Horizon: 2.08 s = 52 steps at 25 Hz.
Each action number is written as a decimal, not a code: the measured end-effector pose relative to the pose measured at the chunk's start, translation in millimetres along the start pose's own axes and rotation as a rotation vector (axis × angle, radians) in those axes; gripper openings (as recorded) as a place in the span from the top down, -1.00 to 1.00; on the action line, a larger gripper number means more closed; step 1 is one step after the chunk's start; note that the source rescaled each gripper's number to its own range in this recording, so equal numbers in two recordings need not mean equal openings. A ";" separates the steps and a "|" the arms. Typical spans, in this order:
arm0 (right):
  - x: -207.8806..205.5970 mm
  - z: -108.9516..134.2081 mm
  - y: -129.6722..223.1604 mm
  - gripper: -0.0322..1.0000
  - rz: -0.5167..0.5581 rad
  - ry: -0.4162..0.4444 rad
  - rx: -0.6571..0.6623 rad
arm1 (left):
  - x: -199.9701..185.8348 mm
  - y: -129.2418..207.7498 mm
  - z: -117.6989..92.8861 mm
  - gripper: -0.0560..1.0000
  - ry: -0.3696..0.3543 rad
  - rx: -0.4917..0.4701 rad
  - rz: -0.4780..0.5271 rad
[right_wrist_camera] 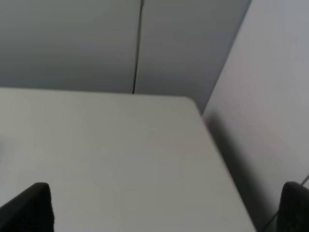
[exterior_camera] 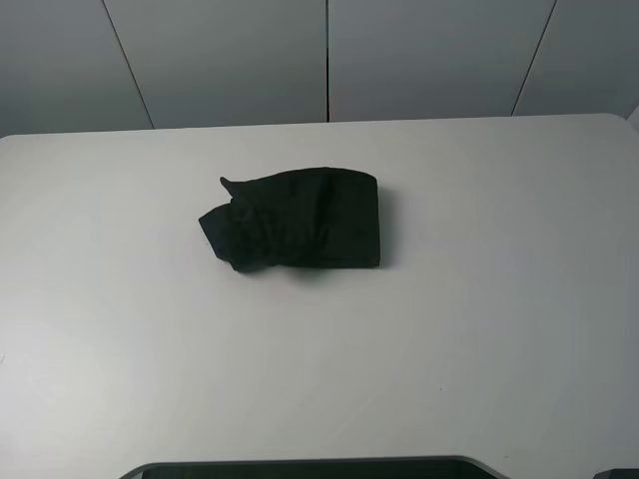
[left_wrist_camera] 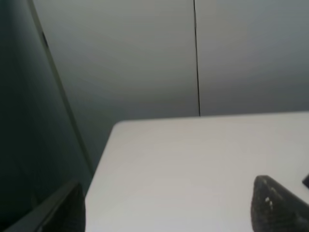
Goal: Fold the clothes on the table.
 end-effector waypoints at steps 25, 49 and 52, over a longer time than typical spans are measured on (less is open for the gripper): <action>55.8 28.2 48.1 -1.00 0.146 -0.137 0.018 | 61.5 63.7 -75.3 -0.94 0.293 -0.089 0.229; 55.2 30.4 48.3 -1.00 0.147 -0.170 0.003 | 69.9 64.4 -81.1 -0.94 0.313 -0.050 0.194; 55.2 30.4 48.3 -1.00 0.147 -0.170 0.005 | 69.9 64.4 -81.1 -0.94 0.314 -0.044 0.193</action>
Point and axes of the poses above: a point on each arm's last joint axis where the gripper is mounted, x pointing out along that axis toward the gripper, z along the wrist's bending axis when the last joint is at zero, y = z × x, the point moved 7 cm from there along x, pointing out along that axis toward the gripper, and after that the axes turned 11 degrees about x, right-handed, at the moved point
